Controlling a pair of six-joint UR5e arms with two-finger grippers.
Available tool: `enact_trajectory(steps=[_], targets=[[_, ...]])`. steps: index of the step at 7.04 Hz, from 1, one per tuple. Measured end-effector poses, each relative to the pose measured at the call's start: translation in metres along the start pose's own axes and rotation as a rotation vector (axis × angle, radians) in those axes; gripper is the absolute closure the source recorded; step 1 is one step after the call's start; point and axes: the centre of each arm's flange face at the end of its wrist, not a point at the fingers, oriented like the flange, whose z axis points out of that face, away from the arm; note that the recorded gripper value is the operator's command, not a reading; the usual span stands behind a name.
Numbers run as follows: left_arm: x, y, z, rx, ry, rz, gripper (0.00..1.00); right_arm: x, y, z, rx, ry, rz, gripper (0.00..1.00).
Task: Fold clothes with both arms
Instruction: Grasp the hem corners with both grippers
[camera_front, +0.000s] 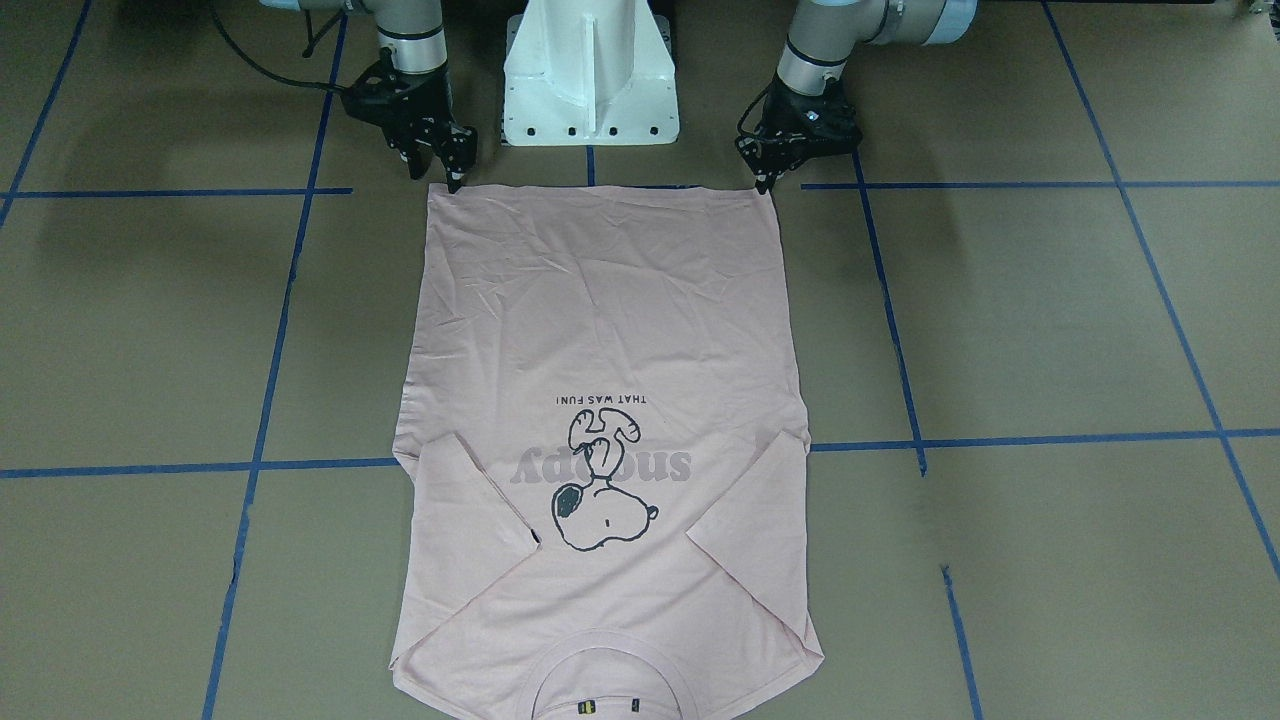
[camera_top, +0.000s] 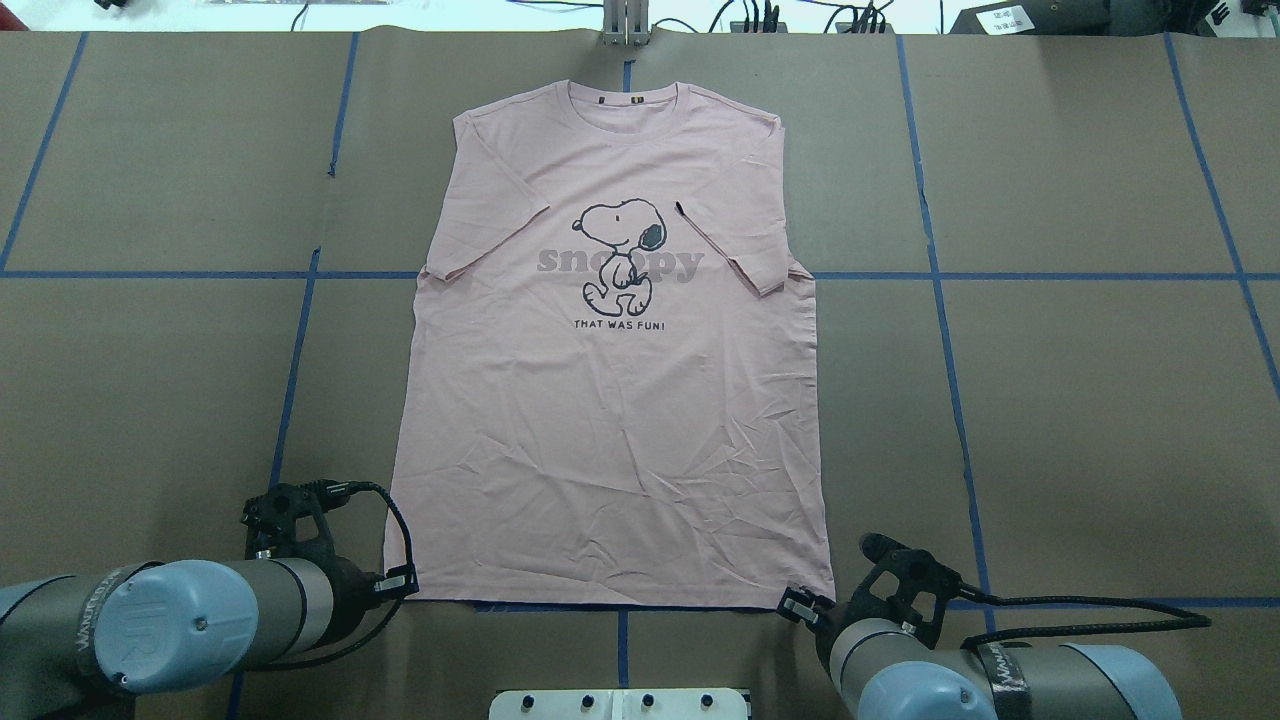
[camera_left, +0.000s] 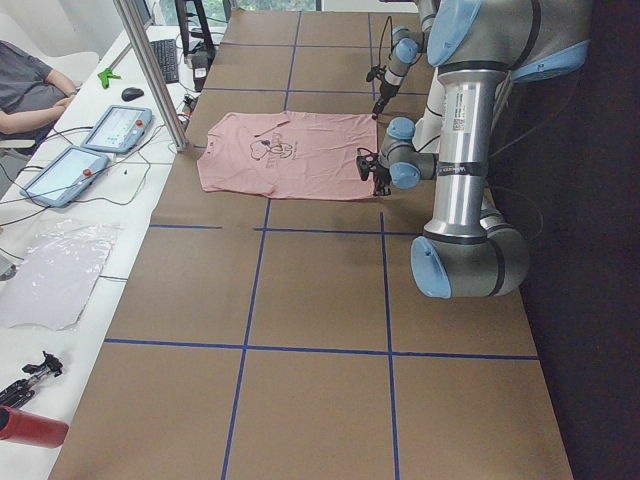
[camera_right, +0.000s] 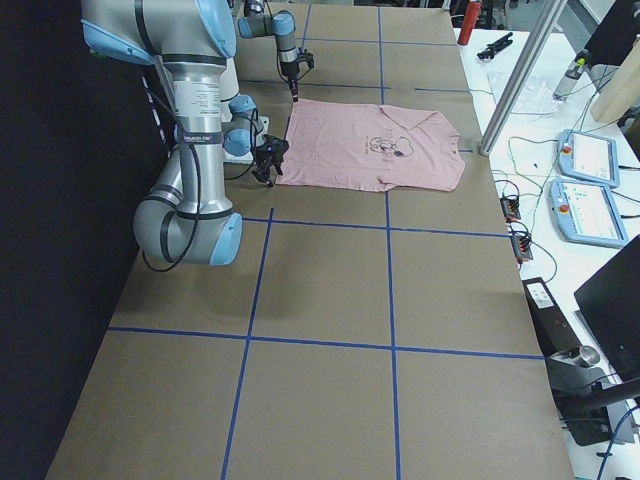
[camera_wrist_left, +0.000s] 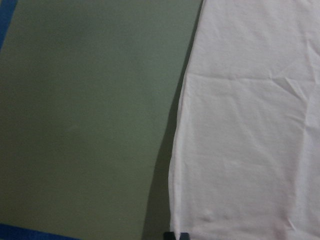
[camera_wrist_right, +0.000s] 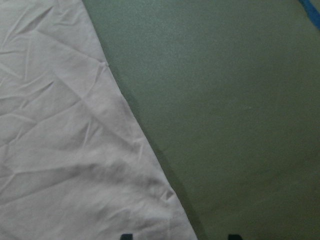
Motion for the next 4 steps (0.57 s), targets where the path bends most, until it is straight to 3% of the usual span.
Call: enact_trajectory(steps=[2, 4], targets=[[0.0001, 0.0001, -0.0001, 0.0, 0.0, 0.0, 1.0, -0.0014, -0.0049, 0.0015, 0.008, 0.0, 0.004, 0.44], [-0.0004, 0.0, 0.0, 0.0, -0.001, 0.0, 1.0, -0.0043, -0.0069, 0.0005, 0.009, -0.005, 0.007, 0.6]])
